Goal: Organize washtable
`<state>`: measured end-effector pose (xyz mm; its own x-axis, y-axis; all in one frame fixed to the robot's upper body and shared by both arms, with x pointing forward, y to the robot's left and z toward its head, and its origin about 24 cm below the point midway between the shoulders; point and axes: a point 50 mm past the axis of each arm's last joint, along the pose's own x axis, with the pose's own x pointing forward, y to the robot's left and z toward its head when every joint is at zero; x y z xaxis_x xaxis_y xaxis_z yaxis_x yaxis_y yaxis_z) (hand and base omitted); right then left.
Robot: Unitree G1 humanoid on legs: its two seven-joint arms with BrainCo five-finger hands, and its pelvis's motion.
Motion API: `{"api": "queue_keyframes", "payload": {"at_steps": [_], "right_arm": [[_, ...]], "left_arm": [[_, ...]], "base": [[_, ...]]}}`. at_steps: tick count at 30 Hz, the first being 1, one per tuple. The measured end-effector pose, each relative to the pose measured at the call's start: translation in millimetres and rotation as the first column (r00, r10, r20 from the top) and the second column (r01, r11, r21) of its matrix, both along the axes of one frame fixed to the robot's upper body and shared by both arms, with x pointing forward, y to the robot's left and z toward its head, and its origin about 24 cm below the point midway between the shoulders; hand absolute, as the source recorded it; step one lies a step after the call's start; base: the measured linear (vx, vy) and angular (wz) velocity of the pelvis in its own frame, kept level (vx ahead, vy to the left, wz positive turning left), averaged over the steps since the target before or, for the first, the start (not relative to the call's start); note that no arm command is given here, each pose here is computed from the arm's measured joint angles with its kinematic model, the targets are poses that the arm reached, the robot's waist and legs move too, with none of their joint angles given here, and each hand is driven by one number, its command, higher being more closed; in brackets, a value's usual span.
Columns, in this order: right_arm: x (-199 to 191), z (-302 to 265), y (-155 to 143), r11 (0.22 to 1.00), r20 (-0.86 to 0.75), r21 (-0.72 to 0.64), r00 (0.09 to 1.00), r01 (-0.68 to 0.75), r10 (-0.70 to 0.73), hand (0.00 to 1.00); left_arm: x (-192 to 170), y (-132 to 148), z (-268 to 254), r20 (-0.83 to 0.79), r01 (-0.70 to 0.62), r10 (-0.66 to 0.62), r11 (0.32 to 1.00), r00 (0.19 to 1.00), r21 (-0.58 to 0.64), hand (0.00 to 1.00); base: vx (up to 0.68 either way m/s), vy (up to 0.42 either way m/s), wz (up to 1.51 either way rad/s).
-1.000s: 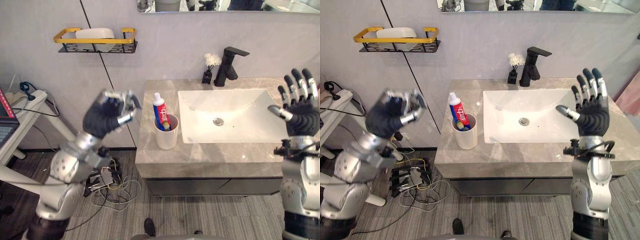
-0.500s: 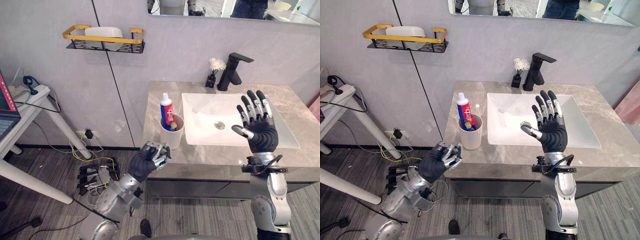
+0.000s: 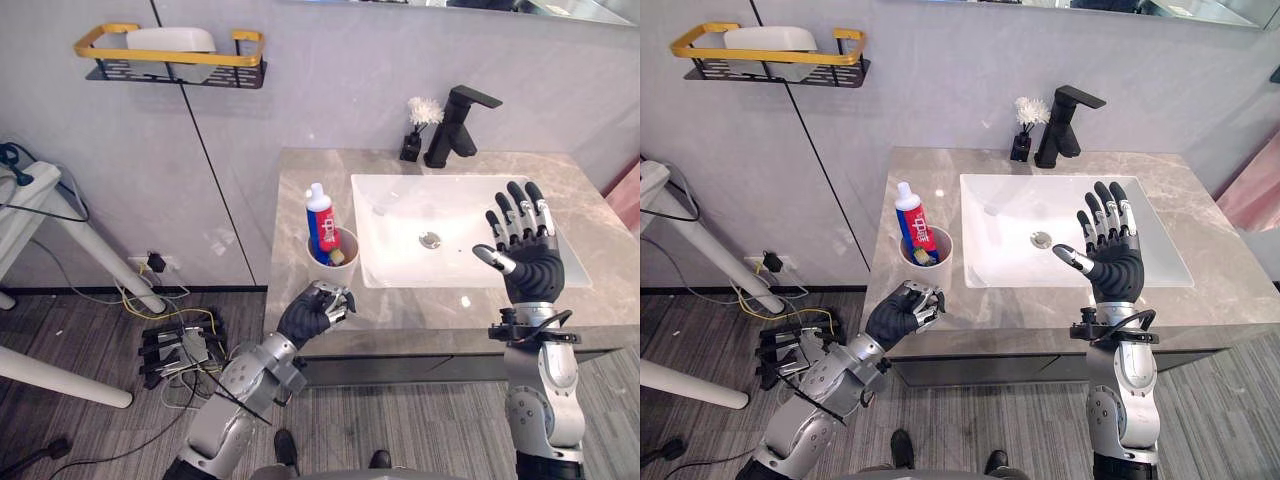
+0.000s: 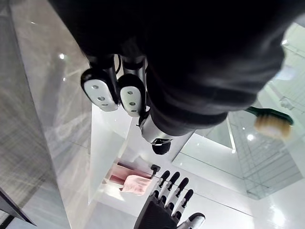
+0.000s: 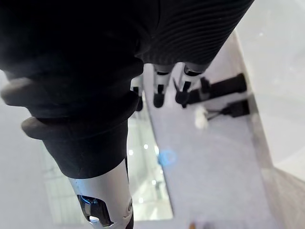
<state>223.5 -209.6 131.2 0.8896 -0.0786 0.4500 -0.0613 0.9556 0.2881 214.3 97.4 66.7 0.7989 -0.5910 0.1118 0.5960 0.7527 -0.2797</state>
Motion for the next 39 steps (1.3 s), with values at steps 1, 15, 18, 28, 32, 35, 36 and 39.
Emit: {"api": "queue_keyframes", "payload": {"at_steps": [1, 15, 18, 28, 32, 35, 36, 39], "right_arm": [[0, 0, 0, 1.000, 0.000, 0.000, 1.000, 0.000, 0.000, 0.00], [0, 6, -9, 0.999, 0.027, 0.010, 0.999, 0.034, -0.034, 0.00], [-2, 6, -15, 0.998, 0.031, 0.011, 0.998, 0.060, -0.060, 0.00], [-4, 8, -21, 0.997, 0.041, 0.026, 0.996, 0.074, -0.075, 0.00], [-6, 9, -24, 0.996, 0.045, 0.025, 0.995, 0.087, -0.088, 0.00], [-9, 16, -23, 0.996, 0.077, 0.017, 0.993, 0.086, -0.087, 0.00], [-9, 17, -22, 0.996, 0.082, 0.015, 0.993, 0.086, -0.087, 0.00], [-9, 17, -22, 0.996, 0.082, 0.015, 0.993, 0.086, -0.087, 0.00]], "left_arm": [[1, 1, 0, 0.001, -0.007, 0.007, 1.000, 1.000, 0.000, 1.00], [13, 8, -5, -0.006, -0.083, 0.083, 0.996, 0.996, 0.025, 1.00], [15, 10, -3, 0.003, -0.097, 0.097, 0.995, 0.995, 0.024, 1.00], [26, 21, 5, 0.056, -0.153, 0.150, 0.987, 0.987, 0.048, 1.00], [31, 20, 8, 0.076, -0.163, 0.157, 0.984, 0.985, 0.070, 1.00], [37, 17, 13, 0.101, -0.168, 0.160, 0.983, 0.982, 0.076, 1.00], [37, 16, 14, 0.105, -0.168, 0.160, 0.983, 0.982, 0.075, 1.00], [41, 13, 19, 0.118, -0.173, 0.164, 0.982, 0.979, 0.074, 1.00]], "base": [[0.03, 0.022, -0.13], [0.01, 0.014, -0.05], [0.00, 0.000, 0.00], [0.00, 0.001, 0.00], [0.00, 0.000, 0.00], [0.00, 0.000, 0.00], [0.00, 0.000, 0.00], [0.00, 0.000, 0.00]]}}
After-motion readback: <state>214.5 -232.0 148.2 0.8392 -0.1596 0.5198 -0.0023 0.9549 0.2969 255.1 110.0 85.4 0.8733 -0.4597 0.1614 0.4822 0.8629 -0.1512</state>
